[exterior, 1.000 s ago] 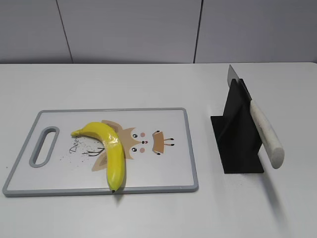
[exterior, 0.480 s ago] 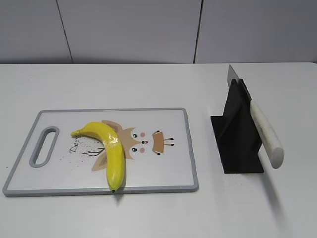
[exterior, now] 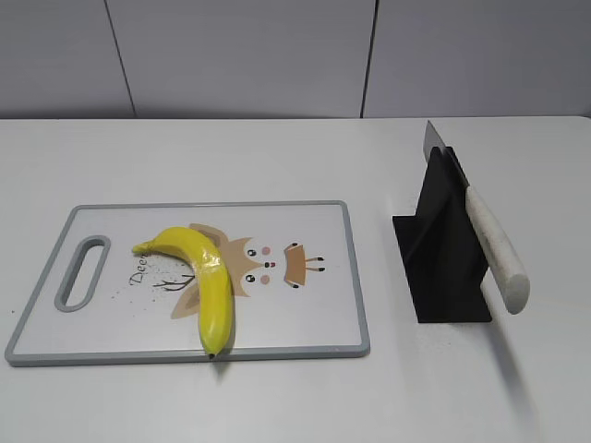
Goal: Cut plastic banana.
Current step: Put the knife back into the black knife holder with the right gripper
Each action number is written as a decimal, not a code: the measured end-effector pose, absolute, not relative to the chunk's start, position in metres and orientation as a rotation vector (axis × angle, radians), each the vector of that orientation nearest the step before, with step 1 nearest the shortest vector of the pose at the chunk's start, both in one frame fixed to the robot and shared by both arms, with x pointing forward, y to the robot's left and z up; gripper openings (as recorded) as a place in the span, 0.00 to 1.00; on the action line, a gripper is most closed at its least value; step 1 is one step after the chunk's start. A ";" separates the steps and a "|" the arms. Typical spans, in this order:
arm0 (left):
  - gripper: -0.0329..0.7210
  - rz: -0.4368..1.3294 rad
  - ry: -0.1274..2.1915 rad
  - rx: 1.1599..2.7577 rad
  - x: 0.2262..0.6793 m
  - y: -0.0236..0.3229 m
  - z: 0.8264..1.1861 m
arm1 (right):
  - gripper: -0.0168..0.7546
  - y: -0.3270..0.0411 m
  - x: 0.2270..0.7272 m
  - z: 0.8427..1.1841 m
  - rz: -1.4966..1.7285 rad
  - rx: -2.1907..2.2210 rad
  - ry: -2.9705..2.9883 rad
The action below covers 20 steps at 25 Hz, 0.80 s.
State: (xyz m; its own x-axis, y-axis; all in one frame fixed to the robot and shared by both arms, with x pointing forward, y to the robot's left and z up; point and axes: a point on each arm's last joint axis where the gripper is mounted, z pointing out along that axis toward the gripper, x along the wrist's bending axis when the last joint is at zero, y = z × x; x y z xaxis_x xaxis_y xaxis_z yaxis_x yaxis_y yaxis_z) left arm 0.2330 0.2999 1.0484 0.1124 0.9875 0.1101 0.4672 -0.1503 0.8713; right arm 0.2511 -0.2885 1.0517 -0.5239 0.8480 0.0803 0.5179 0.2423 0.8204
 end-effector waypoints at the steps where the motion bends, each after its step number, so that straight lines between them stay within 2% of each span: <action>1: 0.76 0.970 1.430 1.711 0.233 0.300 1.048 | 0.76 -0.289 0.250 1.052 1.193 1.250 2.134; 12: 0.76 0.970 1.430 1.711 0.233 0.300 1.048 | 0.76 -0.300 0.234 1.052 1.310 1.196 2.025; 20: 0.76 0.969 1.429 1.710 0.233 0.300 1.048 | 0.76 -0.300 0.233 1.052 1.257 1.292 1.916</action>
